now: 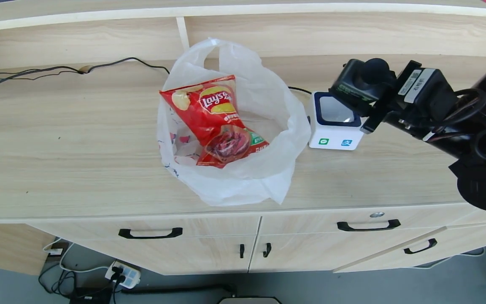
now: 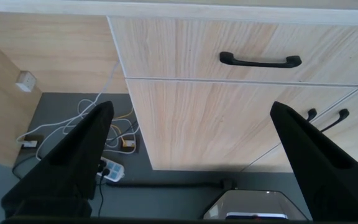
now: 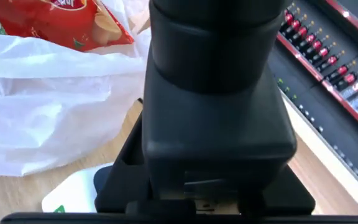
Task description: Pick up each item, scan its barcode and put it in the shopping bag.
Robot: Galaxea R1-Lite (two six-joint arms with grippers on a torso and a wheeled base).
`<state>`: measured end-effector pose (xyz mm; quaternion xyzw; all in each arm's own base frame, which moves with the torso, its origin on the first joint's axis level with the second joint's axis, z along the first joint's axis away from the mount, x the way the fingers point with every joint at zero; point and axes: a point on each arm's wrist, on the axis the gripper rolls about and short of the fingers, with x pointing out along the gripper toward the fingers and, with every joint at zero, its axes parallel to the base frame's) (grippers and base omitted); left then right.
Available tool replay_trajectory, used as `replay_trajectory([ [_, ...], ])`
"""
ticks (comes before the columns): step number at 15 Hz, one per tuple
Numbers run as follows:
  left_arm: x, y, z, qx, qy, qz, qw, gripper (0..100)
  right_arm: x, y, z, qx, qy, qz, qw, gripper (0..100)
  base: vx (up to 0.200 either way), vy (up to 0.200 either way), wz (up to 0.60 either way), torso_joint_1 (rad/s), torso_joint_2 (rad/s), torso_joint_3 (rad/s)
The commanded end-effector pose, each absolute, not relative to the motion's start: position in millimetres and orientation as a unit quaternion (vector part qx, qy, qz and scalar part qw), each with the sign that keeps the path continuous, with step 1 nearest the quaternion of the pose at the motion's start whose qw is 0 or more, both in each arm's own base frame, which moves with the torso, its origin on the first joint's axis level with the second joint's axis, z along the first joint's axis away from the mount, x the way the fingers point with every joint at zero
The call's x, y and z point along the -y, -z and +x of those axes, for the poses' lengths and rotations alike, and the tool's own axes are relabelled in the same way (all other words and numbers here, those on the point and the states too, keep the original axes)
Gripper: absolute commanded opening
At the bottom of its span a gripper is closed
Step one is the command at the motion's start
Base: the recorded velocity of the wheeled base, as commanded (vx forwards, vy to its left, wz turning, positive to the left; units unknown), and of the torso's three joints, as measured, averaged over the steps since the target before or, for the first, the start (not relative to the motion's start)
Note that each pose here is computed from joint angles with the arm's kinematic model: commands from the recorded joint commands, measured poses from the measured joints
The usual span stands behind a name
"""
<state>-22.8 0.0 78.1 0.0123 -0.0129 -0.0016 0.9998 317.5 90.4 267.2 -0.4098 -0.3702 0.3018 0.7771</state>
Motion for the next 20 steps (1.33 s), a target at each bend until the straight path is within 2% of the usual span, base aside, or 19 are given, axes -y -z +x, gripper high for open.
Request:
replay_trajectory([
  [1,0.0,-78.2,-22.7,0.012,0.001,0.012,1.0,100,-88.2,-259.5,330.0,0.365,-0.302,-0.418,0.775,0,0.0,0.0,0.0,0.0,0.0,0.0],
  [6,0.0,-78.3,-22.7,0.013,0.001,0.015,1.0,100,-67.9,-239.9,354.0,0.362,-0.305,-0.448,0.758,0,0.0,0.0,0.0,0.0,0.0,0.0],
  [16,0.0,-78.2,-22.7,0.012,0.001,0.013,1.0,100,-70.5,-266.6,342.5,0.383,-0.287,-0.431,0.765,0,0.0,0.0,0.0,0.0,0.0,0.0],
  [20,0.0,-78.2,-22.7,0.012,0.001,0.012,1.0,100,-86.7,-285.9,313.7,0.379,-0.274,-0.365,0.805,0,0.0,0.0,0.0,0.0,0.0,0.0],
])
